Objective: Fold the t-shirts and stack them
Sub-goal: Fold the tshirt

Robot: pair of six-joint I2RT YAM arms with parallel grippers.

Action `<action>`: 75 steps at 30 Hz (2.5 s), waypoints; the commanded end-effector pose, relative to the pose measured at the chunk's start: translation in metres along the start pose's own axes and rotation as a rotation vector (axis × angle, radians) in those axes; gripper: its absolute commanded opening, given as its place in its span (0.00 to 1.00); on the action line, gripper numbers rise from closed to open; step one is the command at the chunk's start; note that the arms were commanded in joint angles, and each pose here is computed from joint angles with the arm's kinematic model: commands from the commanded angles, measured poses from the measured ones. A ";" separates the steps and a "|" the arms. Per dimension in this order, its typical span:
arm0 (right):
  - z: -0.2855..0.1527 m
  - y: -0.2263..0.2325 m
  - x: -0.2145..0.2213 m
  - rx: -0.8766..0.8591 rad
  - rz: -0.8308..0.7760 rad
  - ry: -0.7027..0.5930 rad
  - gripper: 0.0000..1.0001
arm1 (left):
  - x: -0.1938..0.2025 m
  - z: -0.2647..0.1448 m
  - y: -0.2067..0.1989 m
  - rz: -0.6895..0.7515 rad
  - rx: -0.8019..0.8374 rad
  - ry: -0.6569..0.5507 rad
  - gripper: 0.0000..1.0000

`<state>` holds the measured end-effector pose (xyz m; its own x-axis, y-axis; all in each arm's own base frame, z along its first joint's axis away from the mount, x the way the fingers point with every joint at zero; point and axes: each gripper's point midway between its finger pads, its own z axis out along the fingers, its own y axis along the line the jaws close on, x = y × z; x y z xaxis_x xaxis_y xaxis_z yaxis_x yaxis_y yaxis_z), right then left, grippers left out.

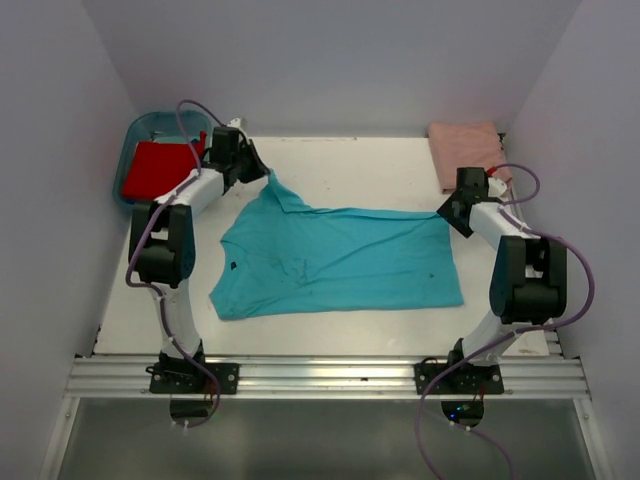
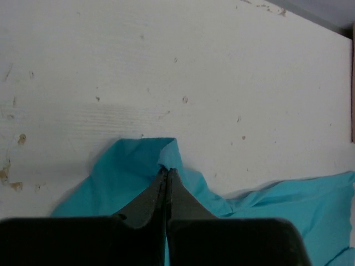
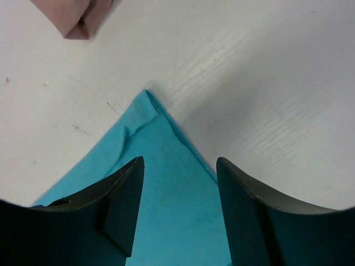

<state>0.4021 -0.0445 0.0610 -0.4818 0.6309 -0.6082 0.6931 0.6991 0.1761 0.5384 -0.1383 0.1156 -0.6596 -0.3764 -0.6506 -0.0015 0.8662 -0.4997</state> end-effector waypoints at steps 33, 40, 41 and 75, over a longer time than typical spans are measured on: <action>0.043 0.024 -0.013 -0.309 0.248 0.004 0.41 | 0.005 -0.027 -0.015 -0.030 0.098 -0.023 0.00; 0.048 0.025 -0.021 -0.298 0.241 -0.015 0.41 | 0.007 -0.027 -0.014 -0.031 0.098 -0.020 0.00; 0.048 0.026 -0.021 -0.299 0.239 -0.012 0.40 | 0.007 -0.027 -0.014 -0.033 0.097 -0.019 0.00; 0.045 0.039 -0.043 -0.340 0.205 -0.069 0.09 | 0.010 -0.027 -0.012 -0.028 0.094 -0.016 0.00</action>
<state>0.4585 -0.0501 0.0247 -0.3607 0.7797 -0.5118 0.5923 0.6154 0.5201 0.5040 -0.1450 0.1013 -0.7020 -0.3941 -0.5932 0.0006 0.8326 -0.5539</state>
